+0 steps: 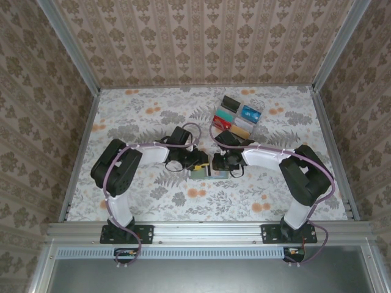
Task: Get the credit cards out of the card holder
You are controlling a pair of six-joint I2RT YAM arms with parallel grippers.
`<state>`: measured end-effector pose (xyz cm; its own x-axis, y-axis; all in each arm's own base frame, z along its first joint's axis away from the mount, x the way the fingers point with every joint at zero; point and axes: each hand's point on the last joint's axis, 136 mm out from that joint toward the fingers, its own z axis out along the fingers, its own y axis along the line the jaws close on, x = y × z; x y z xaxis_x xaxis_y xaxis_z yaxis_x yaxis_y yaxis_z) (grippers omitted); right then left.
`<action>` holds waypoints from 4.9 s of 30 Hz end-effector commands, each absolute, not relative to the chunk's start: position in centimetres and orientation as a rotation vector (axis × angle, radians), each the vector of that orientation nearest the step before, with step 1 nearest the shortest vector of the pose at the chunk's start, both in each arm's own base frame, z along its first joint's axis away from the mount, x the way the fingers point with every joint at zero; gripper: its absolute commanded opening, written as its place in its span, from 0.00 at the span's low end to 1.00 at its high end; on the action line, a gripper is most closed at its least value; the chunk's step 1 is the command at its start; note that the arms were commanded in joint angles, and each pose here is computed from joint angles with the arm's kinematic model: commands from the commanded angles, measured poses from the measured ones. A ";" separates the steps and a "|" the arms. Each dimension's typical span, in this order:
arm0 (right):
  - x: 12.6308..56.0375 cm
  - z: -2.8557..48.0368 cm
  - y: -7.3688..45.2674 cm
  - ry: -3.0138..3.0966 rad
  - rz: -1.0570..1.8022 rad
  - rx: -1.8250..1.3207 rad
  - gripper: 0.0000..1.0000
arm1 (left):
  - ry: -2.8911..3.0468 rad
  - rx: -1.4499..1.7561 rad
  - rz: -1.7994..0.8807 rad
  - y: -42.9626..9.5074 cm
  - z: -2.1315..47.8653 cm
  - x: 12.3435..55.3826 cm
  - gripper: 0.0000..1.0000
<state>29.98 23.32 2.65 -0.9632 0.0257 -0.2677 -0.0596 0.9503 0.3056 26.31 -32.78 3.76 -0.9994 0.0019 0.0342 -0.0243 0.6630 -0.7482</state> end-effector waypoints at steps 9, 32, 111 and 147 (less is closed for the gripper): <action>29.1 0.5 22.5 2.919 0.399 0.017 0.30 | -2.760 -0.036 1.356 -33.3 3.7 26.0 0.23; 33.0 10.4 24.8 2.609 0.887 0.081 0.51 | -2.903 -0.118 1.546 -26.0 11.9 28.2 0.00; 47.0 12.5 11.6 2.333 -0.097 -1.240 0.00 | -3.138 0.644 1.255 -12.2 10.9 30.0 1.00; 47.8 15.7 11.8 2.273 0.016 -1.032 0.34 | -3.128 0.623 1.303 -12.4 11.5 29.4 1.00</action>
<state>47.70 11.25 11.25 -0.5269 -0.7254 -0.4429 -0.7177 0.6589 -0.2254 29.88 -12.68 10.93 -0.8921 -0.4340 -0.1253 -0.2182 0.6568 -0.7218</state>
